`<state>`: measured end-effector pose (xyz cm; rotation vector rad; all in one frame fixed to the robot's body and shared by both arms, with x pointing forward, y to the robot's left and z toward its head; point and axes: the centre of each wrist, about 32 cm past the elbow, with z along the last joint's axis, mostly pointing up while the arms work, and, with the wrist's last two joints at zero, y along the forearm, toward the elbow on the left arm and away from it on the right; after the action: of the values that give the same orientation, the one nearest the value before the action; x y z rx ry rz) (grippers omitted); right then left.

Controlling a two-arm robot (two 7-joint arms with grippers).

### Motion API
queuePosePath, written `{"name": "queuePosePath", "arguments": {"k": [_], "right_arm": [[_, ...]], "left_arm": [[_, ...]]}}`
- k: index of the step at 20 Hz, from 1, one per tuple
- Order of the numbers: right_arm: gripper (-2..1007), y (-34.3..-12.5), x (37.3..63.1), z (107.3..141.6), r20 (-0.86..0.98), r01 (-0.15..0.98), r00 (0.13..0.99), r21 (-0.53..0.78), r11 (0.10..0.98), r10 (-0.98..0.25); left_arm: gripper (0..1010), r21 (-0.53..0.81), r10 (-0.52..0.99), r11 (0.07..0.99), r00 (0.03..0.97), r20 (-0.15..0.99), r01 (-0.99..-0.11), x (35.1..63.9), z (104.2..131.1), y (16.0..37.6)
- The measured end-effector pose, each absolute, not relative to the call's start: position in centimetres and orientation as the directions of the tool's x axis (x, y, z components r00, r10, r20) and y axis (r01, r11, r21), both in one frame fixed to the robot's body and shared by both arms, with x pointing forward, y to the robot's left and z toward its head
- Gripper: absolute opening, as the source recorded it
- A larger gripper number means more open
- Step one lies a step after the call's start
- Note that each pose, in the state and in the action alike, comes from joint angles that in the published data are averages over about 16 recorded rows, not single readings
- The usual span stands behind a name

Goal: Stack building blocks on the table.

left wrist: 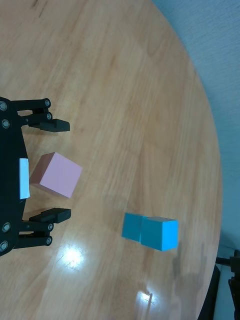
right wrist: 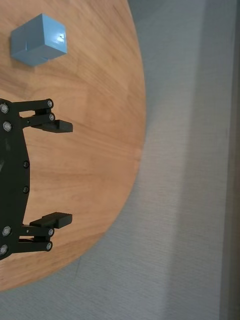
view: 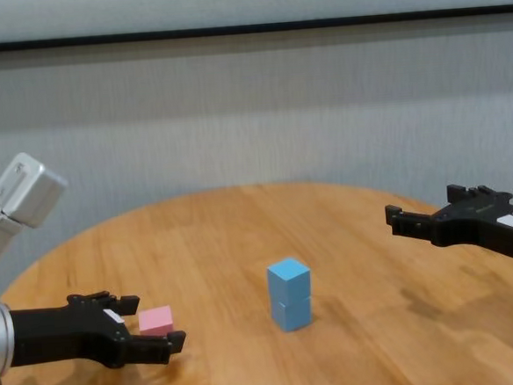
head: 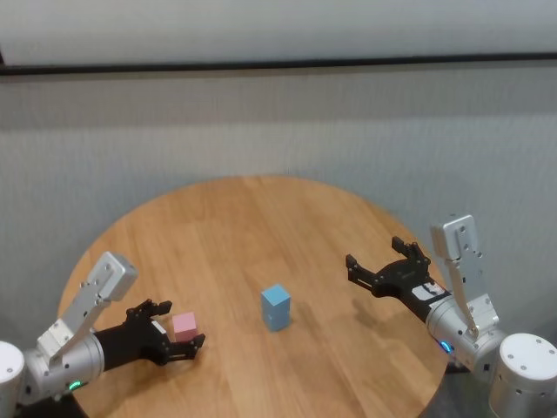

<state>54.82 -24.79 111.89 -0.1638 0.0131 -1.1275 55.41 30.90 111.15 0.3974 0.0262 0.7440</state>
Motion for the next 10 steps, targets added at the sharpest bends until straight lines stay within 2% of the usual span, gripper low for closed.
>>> {"name": "queuePosePath", "arguments": {"k": [10], "right_arm": [[1005, -24.79, 54.82, 111.89, 0.072, 0.898, 0.430, -0.137, 0.418, -0.900]], "left_arm": [[1002, 0.362, 0.658, 0.672, 0.745, 0.108, -0.646, 55.56, 110.96, 30.64]]}}
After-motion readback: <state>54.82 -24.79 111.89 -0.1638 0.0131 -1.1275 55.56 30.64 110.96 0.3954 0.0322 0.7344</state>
